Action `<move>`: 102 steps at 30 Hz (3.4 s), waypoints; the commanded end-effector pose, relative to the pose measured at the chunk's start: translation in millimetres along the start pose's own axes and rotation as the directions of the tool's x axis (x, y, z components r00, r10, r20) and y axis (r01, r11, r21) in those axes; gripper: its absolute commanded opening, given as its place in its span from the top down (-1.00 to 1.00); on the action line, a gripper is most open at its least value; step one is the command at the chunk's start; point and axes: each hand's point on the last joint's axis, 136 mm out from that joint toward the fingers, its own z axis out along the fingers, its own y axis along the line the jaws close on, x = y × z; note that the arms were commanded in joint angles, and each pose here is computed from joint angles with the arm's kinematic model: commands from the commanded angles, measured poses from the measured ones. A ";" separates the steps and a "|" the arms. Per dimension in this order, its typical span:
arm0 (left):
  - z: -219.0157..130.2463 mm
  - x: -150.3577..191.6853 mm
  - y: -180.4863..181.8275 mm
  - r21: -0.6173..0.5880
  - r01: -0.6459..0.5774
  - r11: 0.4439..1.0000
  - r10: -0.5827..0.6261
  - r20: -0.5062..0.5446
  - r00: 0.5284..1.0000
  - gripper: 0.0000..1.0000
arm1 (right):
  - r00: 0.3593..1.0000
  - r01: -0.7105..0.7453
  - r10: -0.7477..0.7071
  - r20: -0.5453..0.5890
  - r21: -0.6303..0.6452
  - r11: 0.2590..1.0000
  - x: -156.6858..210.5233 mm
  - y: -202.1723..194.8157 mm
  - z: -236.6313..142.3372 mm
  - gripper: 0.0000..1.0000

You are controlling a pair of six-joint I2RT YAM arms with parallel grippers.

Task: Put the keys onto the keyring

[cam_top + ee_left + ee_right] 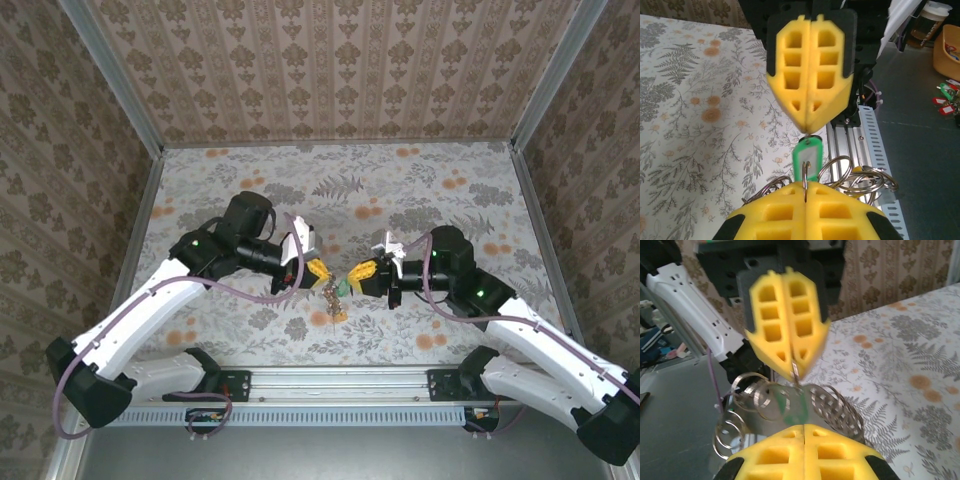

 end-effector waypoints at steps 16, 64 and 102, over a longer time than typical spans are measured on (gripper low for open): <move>1.1 -16.6 -4.1 0.086 -0.030 0.996 0.025 0.059 0.998 1.00 | 0.993 0.113 -0.114 0.030 0.015 0.993 -23.7 1.0 6.3 1.00; 9.5 -7.1 -2.7 0.070 -0.033 0.997 0.032 0.014 0.999 1.00 | 0.973 0.230 -0.229 -0.029 0.142 0.963 -31.5 -2.2 13.1 1.00; 5.2 -4.0 3.0 0.024 -0.036 0.999 0.036 0.016 0.999 1.00 | 0.968 0.250 -0.239 -0.076 0.226 0.941 -26.0 -9.8 9.3 1.00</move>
